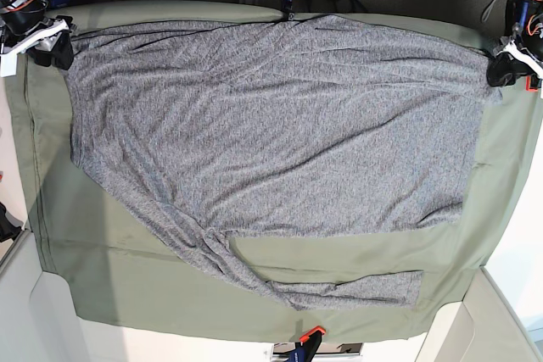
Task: Fold the T-shirt properly
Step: 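Lay the shirt edge down and open both grippers, then move both grippers to the shirt's side edges and grasp them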
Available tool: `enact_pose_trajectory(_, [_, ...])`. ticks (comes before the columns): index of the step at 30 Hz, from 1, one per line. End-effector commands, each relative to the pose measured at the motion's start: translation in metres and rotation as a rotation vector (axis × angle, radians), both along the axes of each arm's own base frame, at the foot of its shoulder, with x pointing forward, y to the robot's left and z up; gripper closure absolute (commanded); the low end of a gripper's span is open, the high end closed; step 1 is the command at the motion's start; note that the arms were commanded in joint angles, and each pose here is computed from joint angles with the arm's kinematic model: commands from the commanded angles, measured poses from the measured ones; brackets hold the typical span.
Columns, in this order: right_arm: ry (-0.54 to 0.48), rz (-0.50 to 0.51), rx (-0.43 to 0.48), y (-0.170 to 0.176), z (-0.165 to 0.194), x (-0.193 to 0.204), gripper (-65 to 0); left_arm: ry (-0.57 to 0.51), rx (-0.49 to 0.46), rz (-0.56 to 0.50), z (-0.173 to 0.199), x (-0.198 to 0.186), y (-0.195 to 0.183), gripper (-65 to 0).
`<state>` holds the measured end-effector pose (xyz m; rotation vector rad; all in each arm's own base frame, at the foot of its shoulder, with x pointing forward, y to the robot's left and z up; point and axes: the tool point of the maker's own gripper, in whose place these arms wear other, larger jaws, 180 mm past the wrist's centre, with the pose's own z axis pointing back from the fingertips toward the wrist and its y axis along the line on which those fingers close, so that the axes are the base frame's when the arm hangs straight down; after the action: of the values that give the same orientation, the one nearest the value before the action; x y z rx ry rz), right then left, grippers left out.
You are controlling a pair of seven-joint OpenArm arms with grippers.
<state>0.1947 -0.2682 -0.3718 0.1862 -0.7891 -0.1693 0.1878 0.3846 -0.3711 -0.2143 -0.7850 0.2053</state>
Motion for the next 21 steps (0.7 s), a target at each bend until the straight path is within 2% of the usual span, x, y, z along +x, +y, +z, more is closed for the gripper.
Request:
enact_pose_trajectory(1, [-0.046,-0.001,-0.017,-0.005,0.012,0.008,-27.2,-0.043,0.022,-0.004,0.016,0.009,0.008,-30.9])
enact_pose_trajectory(3, [-0.071,-0.005,-0.020,-0.006,0.016,0.013,-27.2,-0.039,0.029,-0.008,0.017,0.010,0.010,-38.6])
enact_pose_trajectory(4, [-0.077,-0.005,-0.022,-0.006,0.018,0.016,-27.2,-0.038,0.034,-0.011,0.019,0.010,0.011,-40.0])
enact_pose_trajectory(10, [-0.165,-0.008,-0.027,-0.007,0.037,0.045,-27.2,-0.072,0.082,-0.027,0.037,0.022,0.024,-40.0])
enact_pose_trajectory(18, [-0.320,-0.016,-0.024,-0.008,0.075,0.100,-27.2,-0.235,0.176,-0.031,0.082,0.072,0.037,-40.0])
enact_pose_trajectory(21, [-0.353,-0.011,-0.022,-0.006,0.080,0.125,-27.2,-0.249,0.220,-0.073,0.080,0.089,0.030,-40.0])
